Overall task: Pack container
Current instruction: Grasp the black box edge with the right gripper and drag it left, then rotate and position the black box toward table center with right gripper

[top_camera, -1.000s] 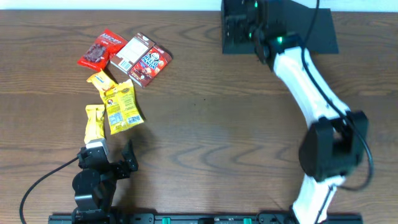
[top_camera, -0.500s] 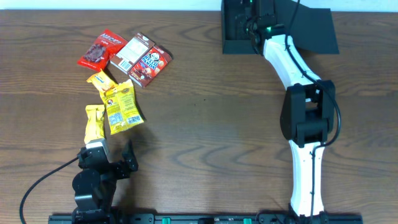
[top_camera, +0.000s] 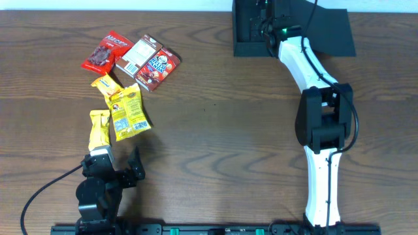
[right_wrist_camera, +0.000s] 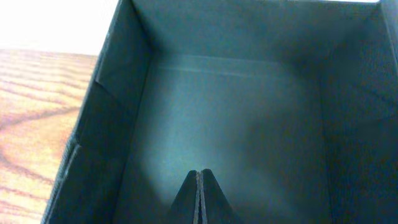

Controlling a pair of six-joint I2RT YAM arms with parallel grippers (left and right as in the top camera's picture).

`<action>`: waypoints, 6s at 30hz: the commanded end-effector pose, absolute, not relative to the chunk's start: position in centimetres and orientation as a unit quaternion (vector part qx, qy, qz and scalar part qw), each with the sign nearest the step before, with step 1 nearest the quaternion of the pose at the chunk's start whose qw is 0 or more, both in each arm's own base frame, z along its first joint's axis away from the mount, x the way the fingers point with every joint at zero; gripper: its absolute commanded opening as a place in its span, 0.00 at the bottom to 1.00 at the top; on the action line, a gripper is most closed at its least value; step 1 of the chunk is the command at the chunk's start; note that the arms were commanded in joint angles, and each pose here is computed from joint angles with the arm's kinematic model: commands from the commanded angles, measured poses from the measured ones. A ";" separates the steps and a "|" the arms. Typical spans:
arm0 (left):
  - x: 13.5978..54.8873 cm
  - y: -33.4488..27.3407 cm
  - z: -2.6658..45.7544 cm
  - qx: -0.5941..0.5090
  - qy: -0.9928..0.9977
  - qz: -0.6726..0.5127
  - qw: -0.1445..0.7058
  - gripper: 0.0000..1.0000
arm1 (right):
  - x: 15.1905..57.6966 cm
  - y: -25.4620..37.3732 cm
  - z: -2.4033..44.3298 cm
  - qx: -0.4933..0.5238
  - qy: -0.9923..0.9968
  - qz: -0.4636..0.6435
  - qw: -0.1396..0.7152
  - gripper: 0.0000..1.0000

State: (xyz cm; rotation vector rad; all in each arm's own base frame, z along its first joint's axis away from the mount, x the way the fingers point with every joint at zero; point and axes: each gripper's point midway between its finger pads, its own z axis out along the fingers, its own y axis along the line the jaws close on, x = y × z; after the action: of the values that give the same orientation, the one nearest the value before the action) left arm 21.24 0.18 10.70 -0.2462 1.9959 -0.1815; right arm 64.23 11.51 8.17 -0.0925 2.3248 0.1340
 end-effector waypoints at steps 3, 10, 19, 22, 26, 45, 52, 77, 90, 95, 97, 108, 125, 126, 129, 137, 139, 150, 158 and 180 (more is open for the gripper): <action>21.2 0.4 10.1 -0.108 0.840 -0.073 0.528 0.95 | 63.3 10.3 6.8 -0.030 0.932 0.042 0.358 0.01; 21.2 0.4 10.1 -0.108 0.840 -0.073 0.528 0.95 | 61.4 10.1 5.2 -0.032 0.949 0.043 0.311 0.01; 21.2 0.4 10.1 -0.108 0.839 -0.073 0.528 0.95 | 58.7 10.8 5.4 -0.048 0.966 0.063 0.245 0.01; 21.2 0.4 10.1 -0.108 0.839 -0.073 0.528 0.95 | 57.8 10.6 6.5 -0.072 0.970 0.055 0.227 0.01; 21.2 0.4 10.1 -0.108 0.839 -0.073 0.528 0.95 | 56.1 10.4 7.7 -0.109 0.974 0.044 0.193 0.01; 21.2 0.4 10.1 -0.108 0.840 -0.073 0.528 0.95 | 49.0 9.6 8.2 -0.185 0.981 0.024 0.054 0.01; 21.2 0.4 10.1 -0.108 0.840 -0.073 0.528 0.95 | 51.7 12.5 11.1 -0.204 0.970 0.034 0.131 0.01; 21.2 0.4 10.1 -0.108 0.839 -0.073 0.528 0.95 | 53.9 17.5 8.1 -0.291 0.939 0.029 0.184 0.59; 21.2 0.4 10.1 -0.108 0.839 -0.073 0.528 0.95 | 52.8 18.7 5.5 -0.298 0.940 0.063 0.152 0.31; 21.2 0.4 10.1 -0.108 0.839 -0.073 0.528 0.95 | 51.8 18.7 5.2 -0.300 0.943 0.063 0.132 0.01; 21.2 0.4 10.1 -0.108 0.839 -0.073 0.528 0.95 | 50.8 18.9 5.0 -0.303 0.944 0.068 0.112 0.01; 21.2 0.4 10.1 -0.108 0.840 -0.073 0.528 0.95 | 41.6 24.0 4.7 -0.430 0.900 0.069 -0.013 0.02; 21.2 0.4 10.1 -0.108 0.839 -0.073 0.528 0.95 | 32.9 26.3 6.6 -0.569 0.807 0.097 -0.124 0.01; 21.2 0.4 10.1 -0.108 0.839 -0.073 0.528 0.95 | 33.0 26.1 6.8 -0.569 0.808 0.096 -0.121 0.01; 21.2 0.4 10.1 -0.108 0.839 -0.073 0.528 0.95 | 33.7 25.4 7.5 -0.578 0.802 0.099 -0.109 0.01; 21.2 0.4 10.1 -0.108 0.839 -0.073 0.528 0.95 | 35.0 23.8 8.4 -0.541 0.829 0.103 -0.097 0.61; 21.2 0.4 10.1 -0.108 0.840 -0.073 0.528 0.95 | 35.1 23.8 9.3 -0.538 0.832 0.104 -0.086 0.86; 21.2 0.4 10.1 -0.108 0.839 -0.073 0.528 0.95 | 38.2 21.9 21.2 -0.421 0.897 0.083 0.105 0.63; 21.2 0.4 10.1 -0.108 0.840 -0.073 0.528 0.95 | 40.4 16.2 16.5 -0.048 0.998 0.026 0.039 0.57; 21.2 0.4 10.1 -0.108 0.840 -0.073 0.528 0.95 | 38.5 13.3 3.1 0.012 0.998 -0.044 -0.030 0.36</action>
State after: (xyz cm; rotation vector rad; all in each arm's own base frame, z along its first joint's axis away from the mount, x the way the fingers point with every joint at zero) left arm 21.24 0.18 10.70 -0.2462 1.9959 -0.1815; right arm 38.43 14.97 2.99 0.0945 3.2124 -0.0269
